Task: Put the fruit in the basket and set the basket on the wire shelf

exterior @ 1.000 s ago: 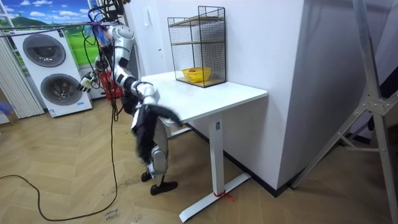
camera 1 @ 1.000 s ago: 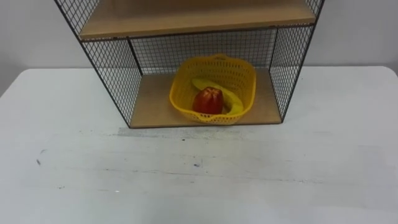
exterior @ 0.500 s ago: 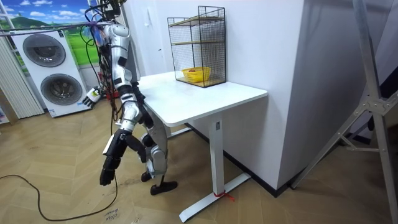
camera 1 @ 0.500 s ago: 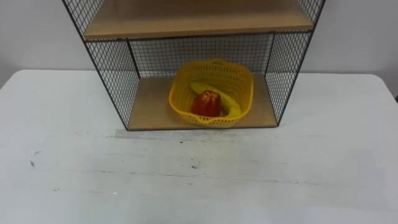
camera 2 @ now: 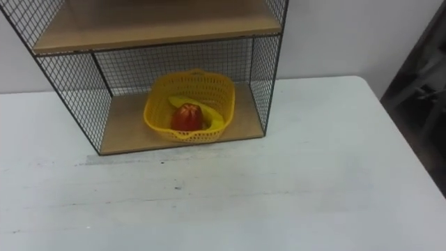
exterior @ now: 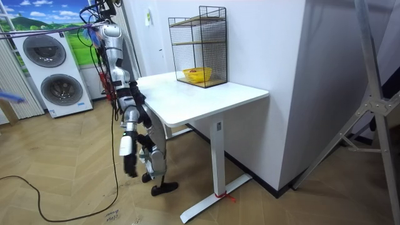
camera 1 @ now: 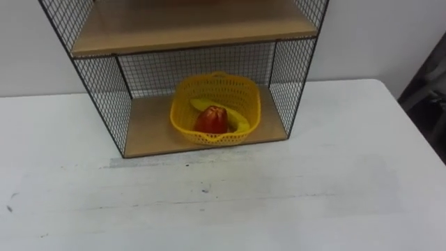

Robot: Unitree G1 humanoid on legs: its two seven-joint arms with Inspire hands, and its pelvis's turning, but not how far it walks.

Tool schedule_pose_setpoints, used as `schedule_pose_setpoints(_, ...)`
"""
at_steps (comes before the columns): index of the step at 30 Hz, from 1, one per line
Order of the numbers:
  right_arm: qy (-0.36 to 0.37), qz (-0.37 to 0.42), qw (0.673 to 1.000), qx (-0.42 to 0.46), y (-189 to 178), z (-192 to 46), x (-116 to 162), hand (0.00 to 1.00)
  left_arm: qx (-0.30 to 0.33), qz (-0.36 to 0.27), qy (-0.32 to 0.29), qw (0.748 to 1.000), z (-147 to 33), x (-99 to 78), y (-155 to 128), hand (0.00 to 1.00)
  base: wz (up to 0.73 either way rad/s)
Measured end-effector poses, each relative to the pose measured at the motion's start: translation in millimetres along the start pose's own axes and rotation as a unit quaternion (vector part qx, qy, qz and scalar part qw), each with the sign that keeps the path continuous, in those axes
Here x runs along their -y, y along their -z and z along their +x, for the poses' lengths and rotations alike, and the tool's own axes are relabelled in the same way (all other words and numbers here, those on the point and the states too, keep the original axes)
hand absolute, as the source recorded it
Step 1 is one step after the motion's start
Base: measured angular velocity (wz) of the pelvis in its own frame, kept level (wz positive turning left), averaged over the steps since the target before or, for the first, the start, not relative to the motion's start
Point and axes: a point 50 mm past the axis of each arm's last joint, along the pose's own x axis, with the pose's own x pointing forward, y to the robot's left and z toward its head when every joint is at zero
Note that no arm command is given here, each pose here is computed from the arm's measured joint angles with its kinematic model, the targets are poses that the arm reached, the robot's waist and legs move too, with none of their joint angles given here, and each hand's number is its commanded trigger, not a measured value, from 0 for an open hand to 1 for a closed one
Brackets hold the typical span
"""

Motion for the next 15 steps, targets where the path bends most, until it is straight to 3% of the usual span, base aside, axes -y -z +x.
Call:
schedule_pose_setpoints(3,-0.042,-0.081,0.996,0.017,-3.6,-1.8,-10.6,0.00,0.008,0.095,0.045,0.994,0.3,16.6,-10.5,0.00,-0.06)
schedule_pose_setpoints(7,-0.068,-0.180,0.981,0.028,-3.3,-4.4,-20.5,0.00,0.014,0.175,0.079,0.981,-0.7,31.3,-18.7,0.00,-0.10)
schedule_pose_setpoints(15,-0.100,-0.273,0.955,0.050,-3.7,-9.7,-36.8,0.00,0.022,0.236,0.108,0.966,-3.4,47.3,-24.0,0.00,-0.09)
